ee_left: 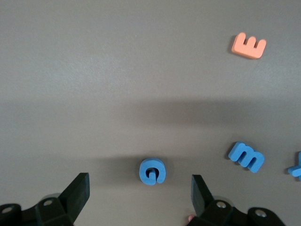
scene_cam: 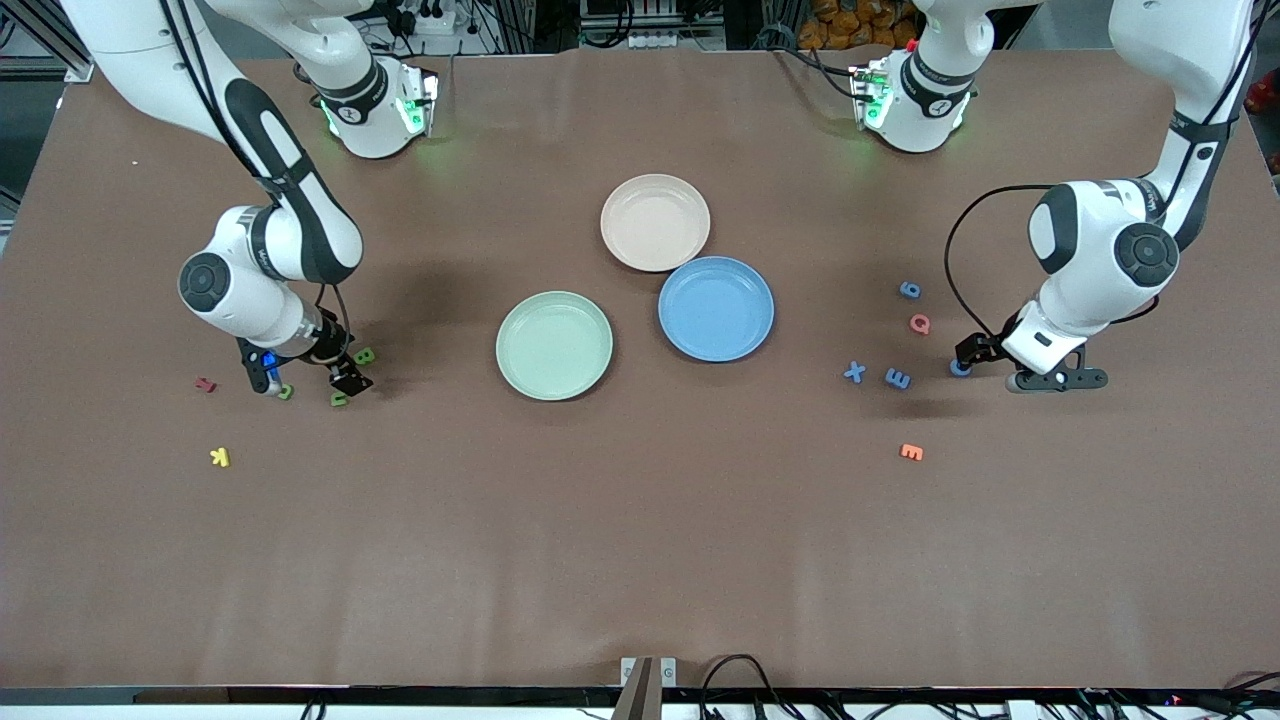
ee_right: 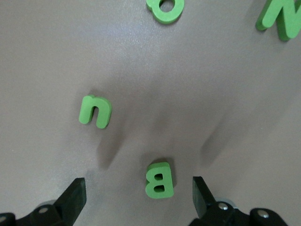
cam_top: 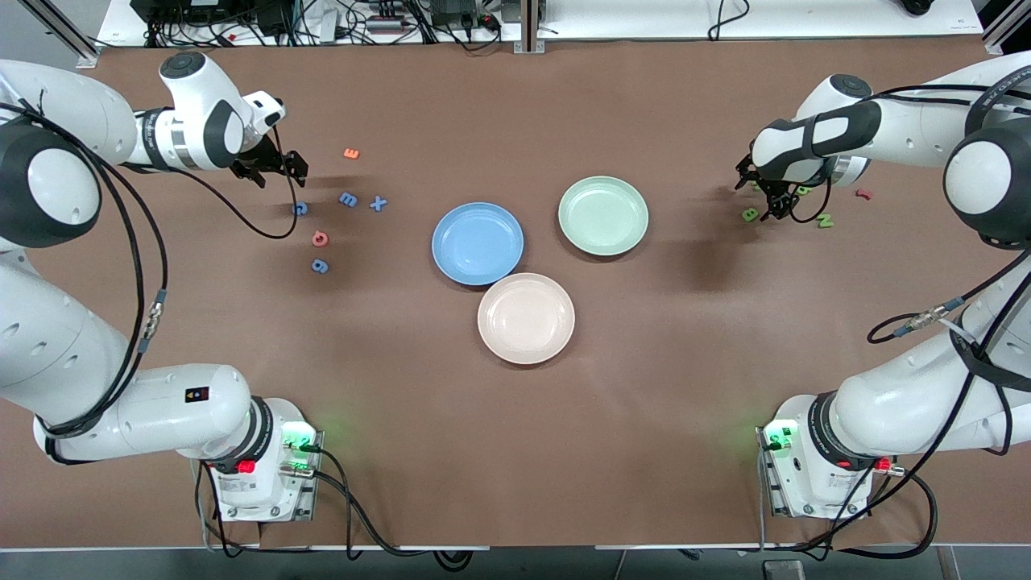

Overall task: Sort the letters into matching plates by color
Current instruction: 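Lower and close the right gripper on the B while the left grips the c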

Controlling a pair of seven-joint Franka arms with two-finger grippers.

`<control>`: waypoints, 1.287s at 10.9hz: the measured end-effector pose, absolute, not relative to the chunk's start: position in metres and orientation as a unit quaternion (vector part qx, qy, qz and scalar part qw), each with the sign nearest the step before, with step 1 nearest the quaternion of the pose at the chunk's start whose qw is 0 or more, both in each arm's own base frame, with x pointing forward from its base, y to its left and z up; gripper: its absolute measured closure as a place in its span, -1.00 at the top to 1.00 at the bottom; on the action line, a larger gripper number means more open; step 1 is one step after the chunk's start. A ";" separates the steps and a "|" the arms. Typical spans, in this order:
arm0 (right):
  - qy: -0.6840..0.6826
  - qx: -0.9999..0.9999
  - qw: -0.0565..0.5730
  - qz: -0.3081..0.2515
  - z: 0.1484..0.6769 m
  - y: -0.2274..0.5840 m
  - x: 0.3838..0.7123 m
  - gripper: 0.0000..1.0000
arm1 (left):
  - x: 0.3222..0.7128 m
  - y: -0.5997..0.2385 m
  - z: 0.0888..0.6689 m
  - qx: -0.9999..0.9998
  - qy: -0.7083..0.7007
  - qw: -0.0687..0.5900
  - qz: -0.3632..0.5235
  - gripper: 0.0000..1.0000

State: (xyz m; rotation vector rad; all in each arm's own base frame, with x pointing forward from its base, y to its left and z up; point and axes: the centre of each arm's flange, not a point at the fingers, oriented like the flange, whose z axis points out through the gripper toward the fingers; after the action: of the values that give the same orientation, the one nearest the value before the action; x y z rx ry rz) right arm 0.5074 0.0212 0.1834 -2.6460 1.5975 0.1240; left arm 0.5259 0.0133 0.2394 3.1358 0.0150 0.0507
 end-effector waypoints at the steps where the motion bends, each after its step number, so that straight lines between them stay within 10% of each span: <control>1: 0.515 -0.856 0.023 0.041 0.182 0.023 0.506 1.00 | 0.524 0.013 0.236 1.000 0.004 0.003 0.012 0.76; 8: 0.512 -0.858 0.020 0.040 0.166 0.026 0.503 0.96 | 0.519 0.011 0.193 1.000 0.005 0.009 0.003 0.59; 14: 0.512 -0.858 0.022 0.037 0.167 0.027 0.504 0.54 | 0.519 0.010 0.180 1.000 0.005 0.011 0.006 0.44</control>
State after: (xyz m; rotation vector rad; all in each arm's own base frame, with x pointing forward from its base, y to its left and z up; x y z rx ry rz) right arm 0.5038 0.0271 0.1669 -2.6595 1.5856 0.1142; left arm 0.5186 0.0105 0.1802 3.1203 0.0150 0.0203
